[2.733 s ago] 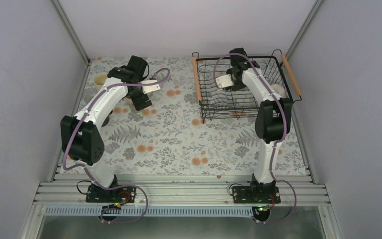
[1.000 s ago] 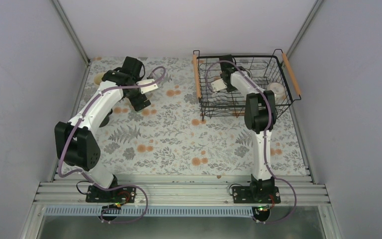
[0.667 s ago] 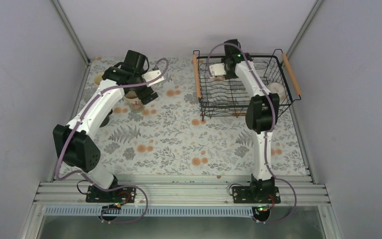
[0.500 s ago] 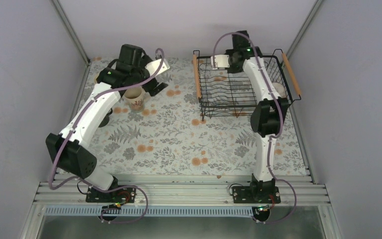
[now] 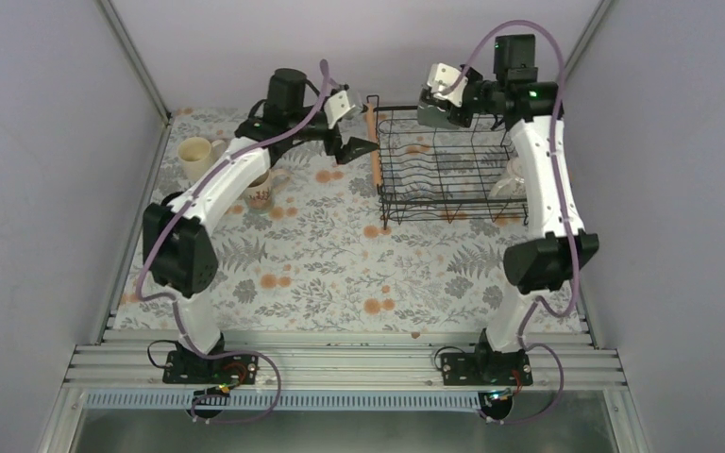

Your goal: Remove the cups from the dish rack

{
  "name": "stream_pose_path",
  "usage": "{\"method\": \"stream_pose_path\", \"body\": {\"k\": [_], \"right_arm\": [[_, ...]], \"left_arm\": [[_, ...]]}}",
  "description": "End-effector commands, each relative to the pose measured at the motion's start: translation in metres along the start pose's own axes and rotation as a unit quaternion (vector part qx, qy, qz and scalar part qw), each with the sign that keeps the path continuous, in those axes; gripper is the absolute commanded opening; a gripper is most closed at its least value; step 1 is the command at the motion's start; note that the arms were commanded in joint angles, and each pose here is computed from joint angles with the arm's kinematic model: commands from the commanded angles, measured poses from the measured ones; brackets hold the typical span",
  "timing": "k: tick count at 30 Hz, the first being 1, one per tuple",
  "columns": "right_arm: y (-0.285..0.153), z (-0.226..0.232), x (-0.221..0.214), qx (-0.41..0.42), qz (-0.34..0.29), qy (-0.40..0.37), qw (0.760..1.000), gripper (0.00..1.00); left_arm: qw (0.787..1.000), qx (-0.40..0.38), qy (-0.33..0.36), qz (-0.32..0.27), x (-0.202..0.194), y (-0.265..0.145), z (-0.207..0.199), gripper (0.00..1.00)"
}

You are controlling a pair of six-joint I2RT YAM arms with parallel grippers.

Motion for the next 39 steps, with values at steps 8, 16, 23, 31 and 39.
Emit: {"method": "stream_pose_path", "body": {"k": [8, 16, 23, 31, 39], "right_arm": [[-0.06, 0.032, 0.104, 0.056, -0.24, 0.048, 0.968, 0.03], [-0.055, 0.046, 0.104, 0.08, -0.274, 0.055, 0.957, 0.03], [-0.055, 0.046, 0.109, 0.092, -0.293, 0.058, 0.95, 0.03], [-0.069, 0.057, 0.121, 0.128, -0.32, 0.069, 0.936, 0.03], [-0.08, 0.064, 0.118, 0.091, -0.293, 0.051, 0.95, 0.13]], "left_arm": [[0.986, -0.136, -0.035, -0.088, 0.046, 0.017, -0.026, 1.0], [0.973, -0.193, -0.037, -0.119, 0.071, 0.011, -0.057, 1.0], [0.962, -0.24, -0.055, -0.122, 0.08, 0.017, -0.087, 0.64], [0.961, -0.243, -0.063, -0.115, 0.079, 0.021, -0.088, 0.35], [0.979, -0.179, -0.038, -0.095, 0.089, 0.014, -0.075, 0.03]]}}
Point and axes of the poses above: each gripper's point midway between its finger pads, its own y axis out along the fingers, its own z axis along the line the jaws close on, x = y × z, the point moved 1 cm from there along -y, back along the fingers, and after that the axes turned 7 degrees about y, right-handed, at the moved point
